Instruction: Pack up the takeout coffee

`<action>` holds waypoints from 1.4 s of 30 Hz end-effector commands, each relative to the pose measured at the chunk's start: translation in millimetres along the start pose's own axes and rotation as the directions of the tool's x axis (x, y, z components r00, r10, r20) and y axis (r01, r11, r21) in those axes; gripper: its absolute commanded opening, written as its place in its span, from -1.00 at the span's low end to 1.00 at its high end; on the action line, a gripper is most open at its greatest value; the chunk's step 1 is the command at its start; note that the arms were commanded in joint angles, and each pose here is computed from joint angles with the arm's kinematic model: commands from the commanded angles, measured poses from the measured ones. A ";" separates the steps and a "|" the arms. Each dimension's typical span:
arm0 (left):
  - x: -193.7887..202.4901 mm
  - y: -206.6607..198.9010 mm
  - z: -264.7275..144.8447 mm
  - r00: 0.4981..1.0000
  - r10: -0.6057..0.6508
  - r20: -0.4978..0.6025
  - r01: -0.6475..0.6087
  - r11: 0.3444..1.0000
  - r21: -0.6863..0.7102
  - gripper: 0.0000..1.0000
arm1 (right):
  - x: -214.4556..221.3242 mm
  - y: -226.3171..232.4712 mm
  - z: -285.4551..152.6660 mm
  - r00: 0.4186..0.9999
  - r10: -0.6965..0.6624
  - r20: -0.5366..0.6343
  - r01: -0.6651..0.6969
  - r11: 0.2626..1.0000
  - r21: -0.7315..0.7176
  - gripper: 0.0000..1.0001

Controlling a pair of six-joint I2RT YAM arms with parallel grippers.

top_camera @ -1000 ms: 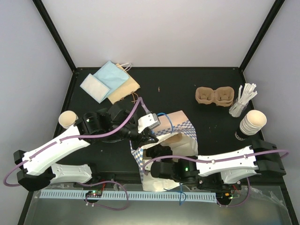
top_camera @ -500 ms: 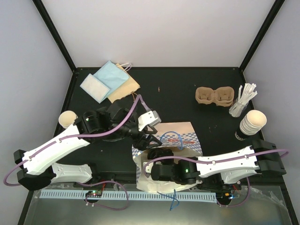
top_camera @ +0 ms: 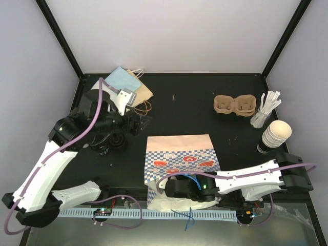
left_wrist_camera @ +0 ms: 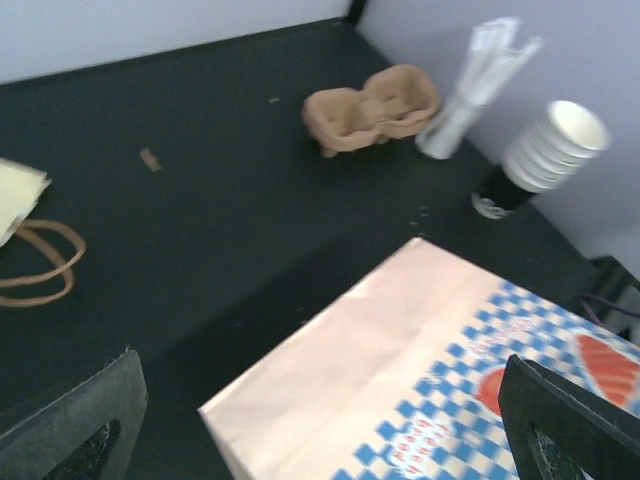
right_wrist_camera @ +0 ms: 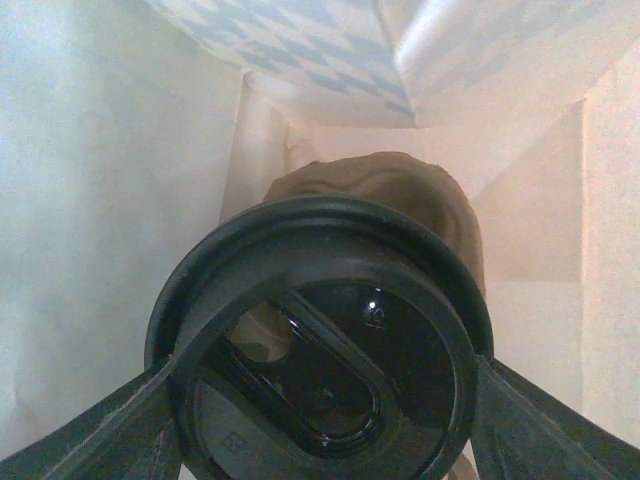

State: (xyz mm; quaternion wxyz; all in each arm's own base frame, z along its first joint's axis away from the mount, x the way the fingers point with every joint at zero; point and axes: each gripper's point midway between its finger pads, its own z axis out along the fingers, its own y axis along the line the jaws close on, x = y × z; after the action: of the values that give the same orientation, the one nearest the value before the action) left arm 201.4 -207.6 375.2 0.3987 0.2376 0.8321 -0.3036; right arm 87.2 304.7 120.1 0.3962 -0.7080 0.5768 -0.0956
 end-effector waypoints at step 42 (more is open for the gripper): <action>118.2 124.5 209.4 0.801 -0.429 -0.418 0.435 0.896 -0.088 0.50 | 14.5 -18.2 21.9 0.992 -0.093 -0.086 0.101 0.990 0.094 0.14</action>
State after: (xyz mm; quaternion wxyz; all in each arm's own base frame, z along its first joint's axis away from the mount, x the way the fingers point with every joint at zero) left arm 319.9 -240.4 110.6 0.0966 0.0969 0.9455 -0.2954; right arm 114.9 305.1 117.1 0.4167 -0.7046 0.5528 -0.1559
